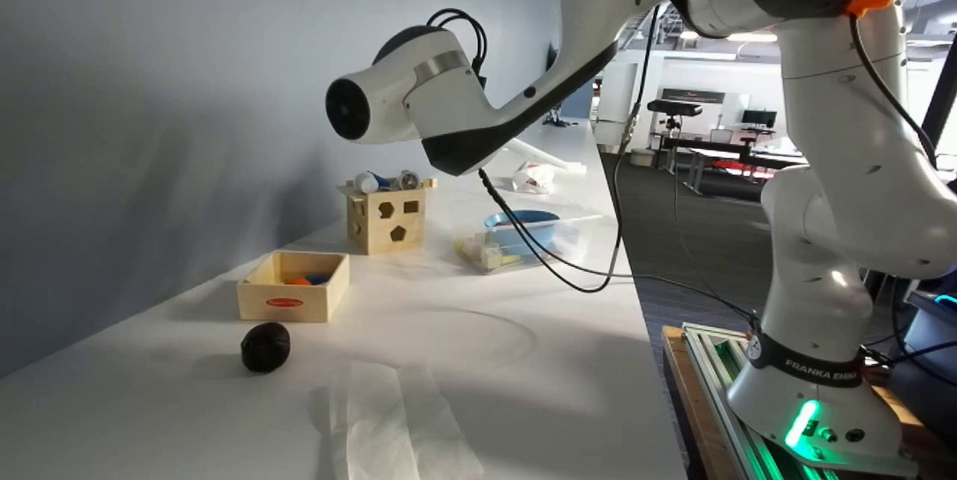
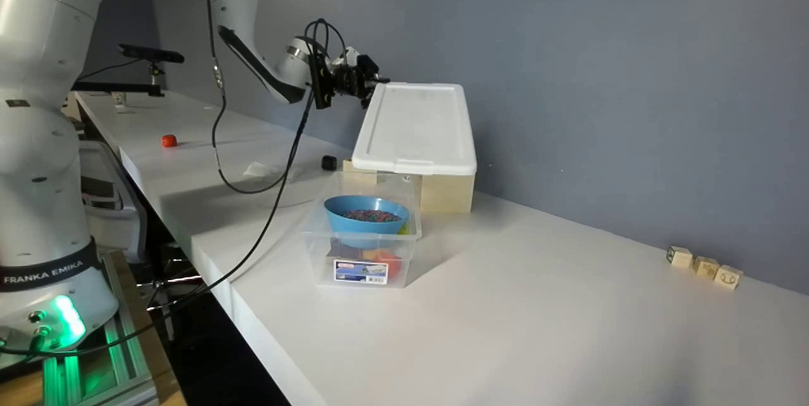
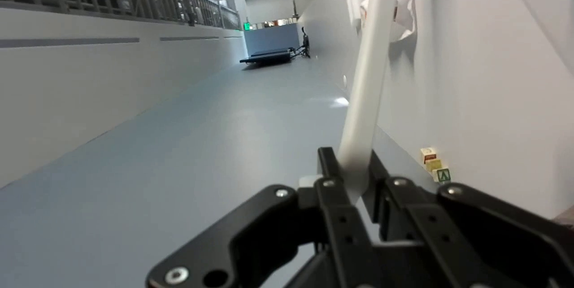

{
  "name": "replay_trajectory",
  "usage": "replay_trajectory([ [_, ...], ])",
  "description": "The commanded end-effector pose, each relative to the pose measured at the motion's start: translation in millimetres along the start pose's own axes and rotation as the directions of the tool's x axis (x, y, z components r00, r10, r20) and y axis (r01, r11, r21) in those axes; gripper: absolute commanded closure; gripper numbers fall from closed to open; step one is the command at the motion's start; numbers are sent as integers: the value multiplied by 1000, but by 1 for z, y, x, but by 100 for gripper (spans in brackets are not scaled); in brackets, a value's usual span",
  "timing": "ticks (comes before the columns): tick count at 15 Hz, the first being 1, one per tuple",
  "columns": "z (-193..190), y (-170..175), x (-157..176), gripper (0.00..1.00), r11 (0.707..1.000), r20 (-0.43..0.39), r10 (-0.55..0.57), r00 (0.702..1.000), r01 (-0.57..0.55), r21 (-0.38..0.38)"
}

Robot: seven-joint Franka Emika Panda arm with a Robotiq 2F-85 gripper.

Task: Place the white lid on the tote

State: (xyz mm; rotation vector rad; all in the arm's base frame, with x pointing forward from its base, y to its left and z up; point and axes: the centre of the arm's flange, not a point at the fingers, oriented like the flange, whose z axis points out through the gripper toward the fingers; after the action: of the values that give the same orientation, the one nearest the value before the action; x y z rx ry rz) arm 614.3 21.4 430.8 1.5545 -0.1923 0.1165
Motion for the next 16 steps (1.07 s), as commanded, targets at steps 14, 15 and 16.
replay_trajectory([
  [14,-7,-83,-66,83,980,-37,-192,981,190,-51],
  [15,-9,-84,-67,83,982,-39,-186,982,184,-46],
  [16,-9,-85,-68,83,982,-39,-184,982,182,-45],
])
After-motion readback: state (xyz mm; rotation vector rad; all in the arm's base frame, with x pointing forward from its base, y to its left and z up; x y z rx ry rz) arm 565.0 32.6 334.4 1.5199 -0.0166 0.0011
